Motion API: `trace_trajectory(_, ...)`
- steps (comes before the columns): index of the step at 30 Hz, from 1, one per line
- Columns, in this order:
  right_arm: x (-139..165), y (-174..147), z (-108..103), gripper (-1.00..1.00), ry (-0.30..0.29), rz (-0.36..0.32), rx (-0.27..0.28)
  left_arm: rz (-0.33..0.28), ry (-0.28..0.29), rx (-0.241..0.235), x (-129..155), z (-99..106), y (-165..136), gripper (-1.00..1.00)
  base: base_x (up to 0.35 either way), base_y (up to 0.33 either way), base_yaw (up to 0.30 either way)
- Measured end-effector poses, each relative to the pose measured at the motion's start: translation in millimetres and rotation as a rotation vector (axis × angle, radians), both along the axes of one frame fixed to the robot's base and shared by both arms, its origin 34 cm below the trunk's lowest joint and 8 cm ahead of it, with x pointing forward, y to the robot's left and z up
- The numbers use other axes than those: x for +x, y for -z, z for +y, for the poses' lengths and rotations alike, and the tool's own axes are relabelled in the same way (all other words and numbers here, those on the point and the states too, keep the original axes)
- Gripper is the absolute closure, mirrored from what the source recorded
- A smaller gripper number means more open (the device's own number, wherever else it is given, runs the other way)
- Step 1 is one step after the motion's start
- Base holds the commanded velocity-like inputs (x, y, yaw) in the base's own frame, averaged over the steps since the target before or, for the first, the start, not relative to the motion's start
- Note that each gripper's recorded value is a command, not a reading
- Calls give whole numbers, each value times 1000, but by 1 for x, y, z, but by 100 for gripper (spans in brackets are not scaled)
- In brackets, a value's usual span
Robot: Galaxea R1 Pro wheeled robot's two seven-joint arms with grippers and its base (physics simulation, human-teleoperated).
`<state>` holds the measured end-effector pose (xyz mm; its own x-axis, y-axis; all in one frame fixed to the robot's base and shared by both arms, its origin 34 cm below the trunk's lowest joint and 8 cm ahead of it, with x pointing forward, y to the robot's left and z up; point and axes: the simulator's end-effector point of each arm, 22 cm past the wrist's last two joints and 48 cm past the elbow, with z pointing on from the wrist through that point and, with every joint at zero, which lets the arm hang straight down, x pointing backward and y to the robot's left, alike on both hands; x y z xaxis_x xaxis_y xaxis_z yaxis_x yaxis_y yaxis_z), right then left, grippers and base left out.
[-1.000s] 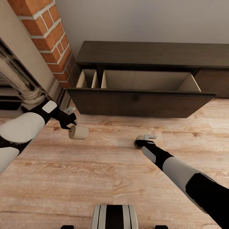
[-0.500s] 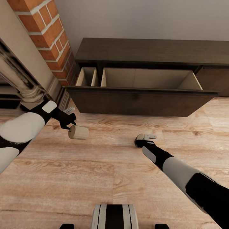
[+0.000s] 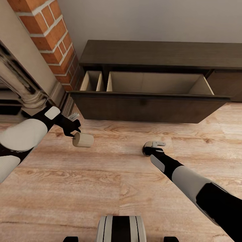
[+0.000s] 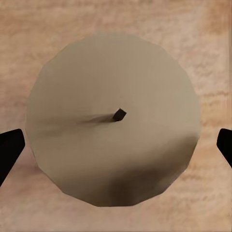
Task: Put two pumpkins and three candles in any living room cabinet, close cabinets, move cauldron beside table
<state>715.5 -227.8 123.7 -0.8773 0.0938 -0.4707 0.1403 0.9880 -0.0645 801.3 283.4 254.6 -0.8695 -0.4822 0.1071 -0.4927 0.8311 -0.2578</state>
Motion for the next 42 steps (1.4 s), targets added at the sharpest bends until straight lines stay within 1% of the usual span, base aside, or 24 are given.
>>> trace_trajectory(11, 2, -1, -1, -100, 4, -12, -1, 0, 0, 1, 0, 1, 0, 100, 0, 0, 0)
trace_trajectory(16, -6, 12, -2, -100, 3, 9, -3, 20, 2, 4, -5, 1, 15, 100, 0, 0, 0)
trace_trajectory(22, -6, 12, -2, -100, 5, 9, -2, 21, 3, 3, -5, 1, 16, 100, 0, 0, 0)
trace_trajectory(23, -6, 12, -2, 100, 5, 9, -2, 21, 2, 2, -5, 0, 15, 100, 0, 0, 0)
trace_trajectory(42, -8, 14, -7, 100, 4, 15, -13, 23, 4, 1, -6, 0, 16, 100, 0, 0, 0)
